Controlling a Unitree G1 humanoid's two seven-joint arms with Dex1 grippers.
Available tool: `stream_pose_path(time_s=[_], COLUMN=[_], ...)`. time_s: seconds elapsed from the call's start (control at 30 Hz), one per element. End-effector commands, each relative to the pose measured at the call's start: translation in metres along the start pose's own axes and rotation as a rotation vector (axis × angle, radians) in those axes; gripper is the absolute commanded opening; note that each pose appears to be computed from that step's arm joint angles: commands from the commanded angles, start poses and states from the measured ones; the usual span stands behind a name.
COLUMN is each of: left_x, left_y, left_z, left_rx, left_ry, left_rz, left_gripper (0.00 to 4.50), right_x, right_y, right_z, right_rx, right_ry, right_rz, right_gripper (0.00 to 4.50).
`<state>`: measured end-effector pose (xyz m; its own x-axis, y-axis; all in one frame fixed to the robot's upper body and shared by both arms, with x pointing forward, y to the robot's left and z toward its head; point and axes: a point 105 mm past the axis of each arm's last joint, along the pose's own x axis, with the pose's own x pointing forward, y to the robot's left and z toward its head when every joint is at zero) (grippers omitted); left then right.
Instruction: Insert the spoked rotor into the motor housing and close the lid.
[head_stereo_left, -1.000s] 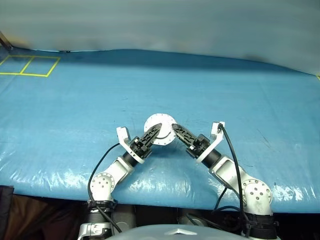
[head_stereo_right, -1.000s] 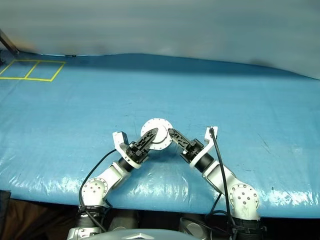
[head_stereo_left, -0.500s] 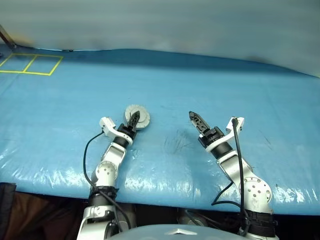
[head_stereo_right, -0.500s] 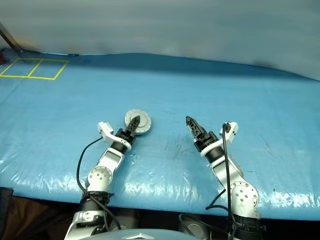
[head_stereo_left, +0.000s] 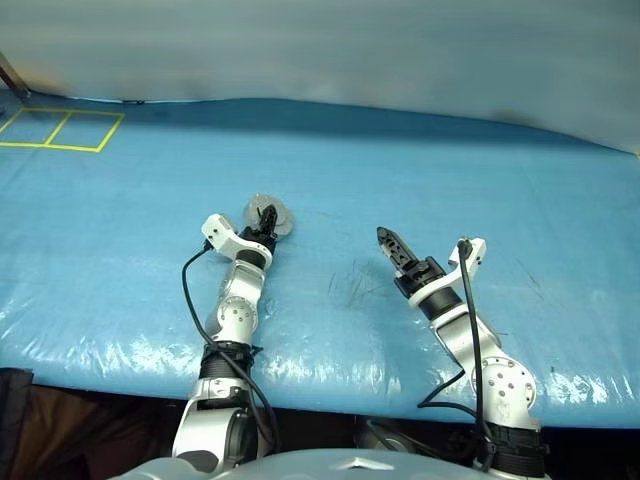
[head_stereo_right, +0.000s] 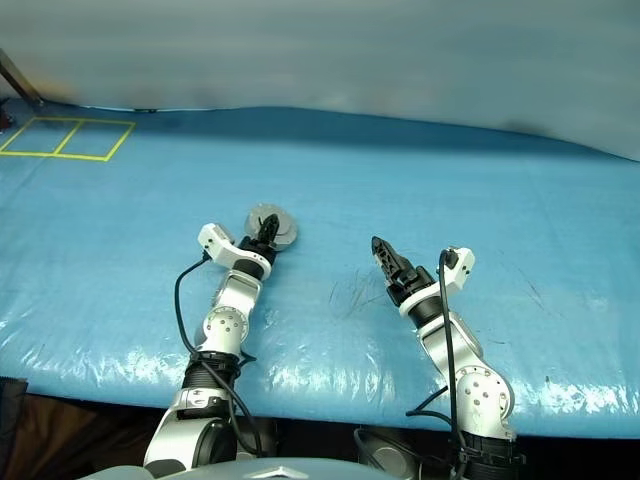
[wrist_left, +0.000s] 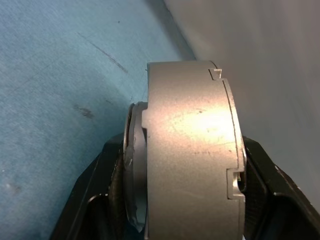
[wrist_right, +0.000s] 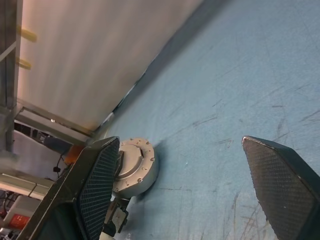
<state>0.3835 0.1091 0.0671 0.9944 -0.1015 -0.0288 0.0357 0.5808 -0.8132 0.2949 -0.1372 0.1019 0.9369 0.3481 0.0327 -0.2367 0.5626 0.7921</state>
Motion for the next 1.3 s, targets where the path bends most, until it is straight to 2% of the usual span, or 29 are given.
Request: stream_pose_path(time_s=[0.03,0.23,0.5,0.53,0.67,0.8,1.0,1.1,1.3], left_x=[-0.005,-0.010,-0.020,-0.021,-0.027,-0.035,-0.047,-0.051,-0.058], left_y=[-0.004,0.011,0.002,-0.004,-0.055,-0.086,-0.076,-0.063,-0.059], left_z=[0.000,0.038,0.069,0.069,0.058,0.017,-0.036,-0.051,-0.058], left_rx=[-0.035,-0.019,0.112,0.135,0.461,0.635,0.874,0.994,1.032], left_ry=[-0.047,-0.253,-0.428,-0.433,-0.453,-0.272,0.100,0.241,0.326], left_rz=[-0.006,0.084,0.049,0.023,-0.234,-0.552,-0.781,-0.830,-0.882], left_gripper=[2.79,4.48,4.48,4.48,4.48,4.48,4.48,4.48,4.48], right_x=[0.000,0.000,0.002,0.002,0.003,0.002,-0.001,-0.004,-0.003], right_y=[0.008,0.005,0.006,0.005,-0.002,-0.012,-0.024,-0.033,-0.046], right_z=[0.006,0.006,0.005,0.005,0.012,0.021,0.025,0.021,0.024], right_rx=[-0.014,0.008,-0.011,-0.048,-0.353,-0.504,-0.662,-0.727,-0.815], right_ry=[-0.025,-0.018,-0.002,-0.003,-0.052,-0.088,-0.030,0.050,0.105], right_rz=[0.025,0.014,0.018,0.014,-0.038,-0.069,-0.064,-0.031,-0.003], right_gripper=[4.15,4.16,4.16,4.16,4.16,4.16,4.16,4.16,4.16])
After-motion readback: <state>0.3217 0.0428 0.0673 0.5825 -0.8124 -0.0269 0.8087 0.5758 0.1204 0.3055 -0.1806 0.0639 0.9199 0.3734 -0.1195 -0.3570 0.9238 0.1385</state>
